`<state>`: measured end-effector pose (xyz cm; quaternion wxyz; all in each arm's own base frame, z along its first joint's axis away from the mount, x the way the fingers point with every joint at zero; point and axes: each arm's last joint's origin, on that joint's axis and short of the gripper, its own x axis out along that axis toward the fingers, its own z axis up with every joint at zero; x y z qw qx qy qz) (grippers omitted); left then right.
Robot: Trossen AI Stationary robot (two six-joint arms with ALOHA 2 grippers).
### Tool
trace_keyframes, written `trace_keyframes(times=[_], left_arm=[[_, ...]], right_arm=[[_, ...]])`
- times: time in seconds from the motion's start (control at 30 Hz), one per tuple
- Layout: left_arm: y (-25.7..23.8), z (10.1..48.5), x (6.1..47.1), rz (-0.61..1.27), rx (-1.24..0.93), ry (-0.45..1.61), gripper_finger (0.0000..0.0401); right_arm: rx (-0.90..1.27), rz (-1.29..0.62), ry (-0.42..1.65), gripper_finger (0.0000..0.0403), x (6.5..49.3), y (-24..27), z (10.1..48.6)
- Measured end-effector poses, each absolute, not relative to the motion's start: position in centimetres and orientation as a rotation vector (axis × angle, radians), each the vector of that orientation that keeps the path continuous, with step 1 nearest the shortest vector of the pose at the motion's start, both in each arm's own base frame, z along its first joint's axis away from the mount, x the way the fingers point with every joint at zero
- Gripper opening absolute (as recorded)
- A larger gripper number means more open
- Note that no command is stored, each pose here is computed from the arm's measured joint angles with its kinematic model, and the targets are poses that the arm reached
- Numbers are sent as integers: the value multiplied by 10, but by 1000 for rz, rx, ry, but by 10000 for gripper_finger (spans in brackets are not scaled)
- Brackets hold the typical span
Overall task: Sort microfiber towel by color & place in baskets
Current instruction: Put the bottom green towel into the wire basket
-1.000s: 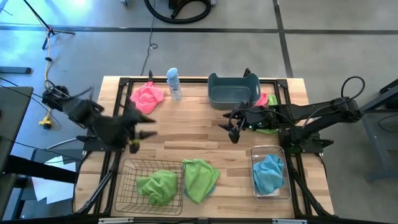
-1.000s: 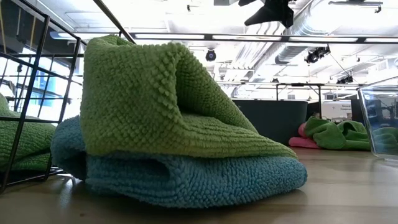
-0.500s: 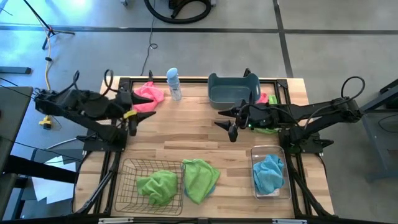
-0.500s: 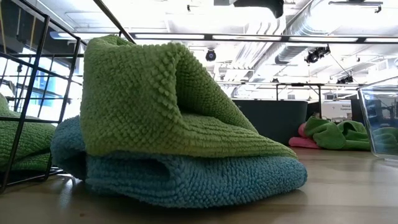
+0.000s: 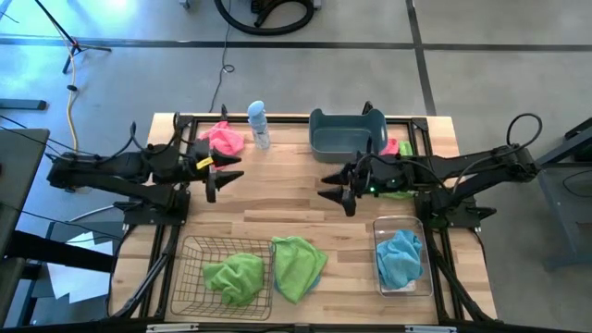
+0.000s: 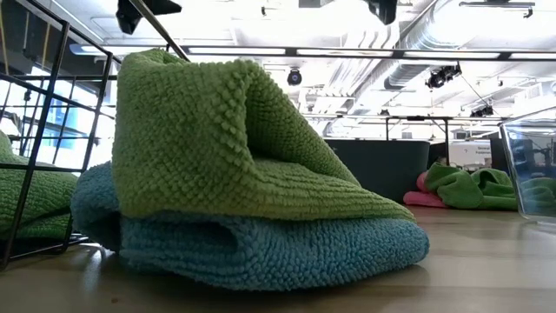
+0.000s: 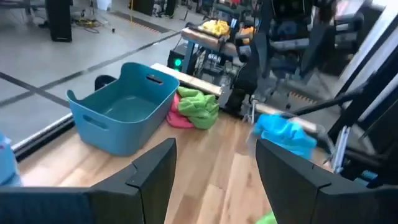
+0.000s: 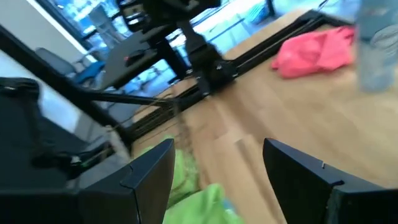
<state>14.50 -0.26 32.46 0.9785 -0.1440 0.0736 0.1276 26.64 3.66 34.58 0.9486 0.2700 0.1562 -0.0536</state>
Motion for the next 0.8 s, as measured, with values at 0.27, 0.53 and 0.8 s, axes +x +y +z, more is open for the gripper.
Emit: trace_keyframes(times=[0.27,0.53,0.8], left_arm=[[-2,325,141,267,-323,102,209],[-2,324,142,268,-313,107,209],[-2,324,142,269,-298,108,209]], right_arm=[[669,-1,397,241,289,74,323],[604,54,596,241,318,120,276],[125,198,644,241,354,152,252]])
